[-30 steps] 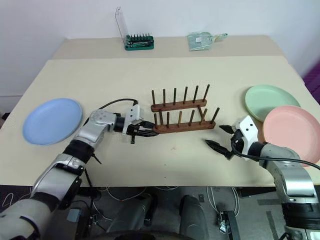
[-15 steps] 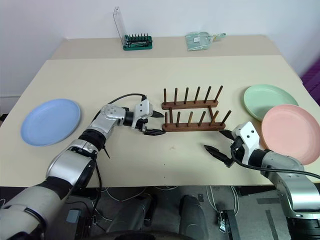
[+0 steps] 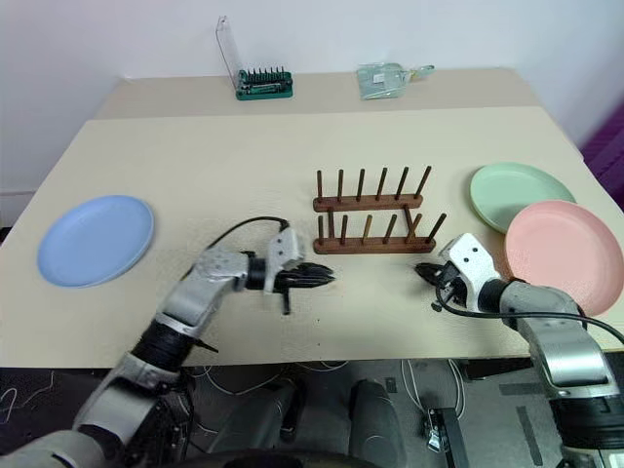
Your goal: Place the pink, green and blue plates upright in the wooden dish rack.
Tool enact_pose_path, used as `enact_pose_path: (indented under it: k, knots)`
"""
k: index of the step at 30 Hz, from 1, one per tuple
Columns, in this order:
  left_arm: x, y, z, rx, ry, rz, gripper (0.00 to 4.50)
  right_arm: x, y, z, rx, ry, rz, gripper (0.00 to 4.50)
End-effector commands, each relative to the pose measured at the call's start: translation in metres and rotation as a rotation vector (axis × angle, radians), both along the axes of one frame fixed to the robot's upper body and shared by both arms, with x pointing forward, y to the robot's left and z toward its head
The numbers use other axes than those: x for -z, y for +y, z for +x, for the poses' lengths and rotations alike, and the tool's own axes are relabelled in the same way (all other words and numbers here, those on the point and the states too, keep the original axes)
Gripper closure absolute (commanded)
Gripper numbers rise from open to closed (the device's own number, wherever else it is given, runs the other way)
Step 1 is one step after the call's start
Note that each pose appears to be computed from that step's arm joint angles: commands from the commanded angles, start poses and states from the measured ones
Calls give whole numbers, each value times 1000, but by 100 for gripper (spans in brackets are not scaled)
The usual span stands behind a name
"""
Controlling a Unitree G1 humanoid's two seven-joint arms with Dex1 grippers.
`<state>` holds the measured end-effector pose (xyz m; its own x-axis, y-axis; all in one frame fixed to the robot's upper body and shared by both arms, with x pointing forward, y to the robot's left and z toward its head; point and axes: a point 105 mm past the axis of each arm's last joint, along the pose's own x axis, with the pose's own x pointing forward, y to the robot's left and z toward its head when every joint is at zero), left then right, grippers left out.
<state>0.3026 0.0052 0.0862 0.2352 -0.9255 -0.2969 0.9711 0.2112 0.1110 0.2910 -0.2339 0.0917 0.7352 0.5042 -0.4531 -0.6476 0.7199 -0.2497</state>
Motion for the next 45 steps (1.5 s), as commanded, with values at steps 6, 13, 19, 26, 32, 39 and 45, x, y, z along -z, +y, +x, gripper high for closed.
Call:
enact_pose_path:
  k: [6,13,19,26,32,39,45]
  knots:
    - [24,10,44,-412,-56,134,417,2,0,40,59,-98,-120,447]
    - [23,33,79,-647,-123,147,417,-2,15,77,67,-174,-141,447]
    - [21,45,91,-719,-131,135,417,-11,25,106,87,-243,-154,447]
    - [14,31,79,-634,-139,62,417,-24,17,105,81,-286,-141,447]
    - [-27,-8,33,-311,-146,-206,417,-102,-9,40,33,-387,-1,273]
    - [-29,-33,-8,27,-80,-238,417,-95,-61,-17,278,-306,-85,80]
    - [-30,-40,-7,74,-76,-239,417,-73,-74,-40,407,-256,-154,80]
